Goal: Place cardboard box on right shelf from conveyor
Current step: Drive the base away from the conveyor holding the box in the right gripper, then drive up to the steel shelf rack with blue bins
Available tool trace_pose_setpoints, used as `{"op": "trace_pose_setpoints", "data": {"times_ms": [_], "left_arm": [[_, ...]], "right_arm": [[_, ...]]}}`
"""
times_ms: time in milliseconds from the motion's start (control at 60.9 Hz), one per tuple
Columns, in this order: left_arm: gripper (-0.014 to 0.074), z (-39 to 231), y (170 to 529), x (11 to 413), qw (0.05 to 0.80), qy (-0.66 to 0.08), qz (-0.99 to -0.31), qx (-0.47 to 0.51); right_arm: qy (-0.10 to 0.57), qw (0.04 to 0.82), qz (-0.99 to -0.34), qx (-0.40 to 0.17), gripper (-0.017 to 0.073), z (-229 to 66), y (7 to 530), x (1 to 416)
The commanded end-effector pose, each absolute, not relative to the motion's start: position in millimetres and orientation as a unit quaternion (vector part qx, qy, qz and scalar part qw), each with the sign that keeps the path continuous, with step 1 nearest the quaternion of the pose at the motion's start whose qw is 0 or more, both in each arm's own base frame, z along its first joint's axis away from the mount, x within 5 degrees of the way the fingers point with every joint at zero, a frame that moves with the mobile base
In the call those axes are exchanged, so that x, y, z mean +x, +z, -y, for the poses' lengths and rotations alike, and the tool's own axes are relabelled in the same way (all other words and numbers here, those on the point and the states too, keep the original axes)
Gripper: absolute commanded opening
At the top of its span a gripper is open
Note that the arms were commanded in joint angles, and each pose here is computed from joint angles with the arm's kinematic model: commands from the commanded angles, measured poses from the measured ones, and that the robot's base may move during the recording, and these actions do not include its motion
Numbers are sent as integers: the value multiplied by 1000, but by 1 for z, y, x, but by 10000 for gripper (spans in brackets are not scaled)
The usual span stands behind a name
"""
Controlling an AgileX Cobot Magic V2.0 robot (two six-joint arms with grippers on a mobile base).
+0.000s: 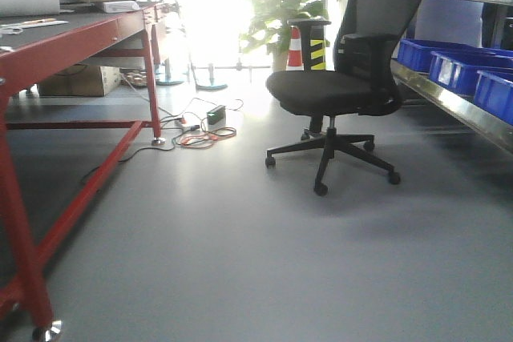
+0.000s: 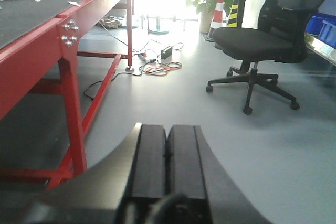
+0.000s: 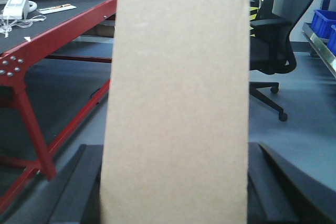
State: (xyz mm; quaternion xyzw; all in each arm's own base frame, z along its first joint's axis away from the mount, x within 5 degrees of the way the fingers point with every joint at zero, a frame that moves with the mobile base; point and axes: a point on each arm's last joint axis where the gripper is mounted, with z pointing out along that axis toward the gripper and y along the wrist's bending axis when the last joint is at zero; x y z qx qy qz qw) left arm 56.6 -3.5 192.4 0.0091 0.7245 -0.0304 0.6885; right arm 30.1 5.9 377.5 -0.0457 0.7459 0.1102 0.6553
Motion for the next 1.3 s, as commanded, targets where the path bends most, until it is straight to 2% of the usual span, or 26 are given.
{"op": "trace_pose_setpoints", "data": {"times_ms": [0, 1281], "left_arm": [[-116, 3, 198, 56, 721, -32, -692, 5], [-116, 3, 198, 56, 721, -32, -692, 5]], "right_arm": [[111, 697, -707, -46, 130, -6, 394, 31], [111, 697, -707, -46, 130, -6, 394, 31]]}}
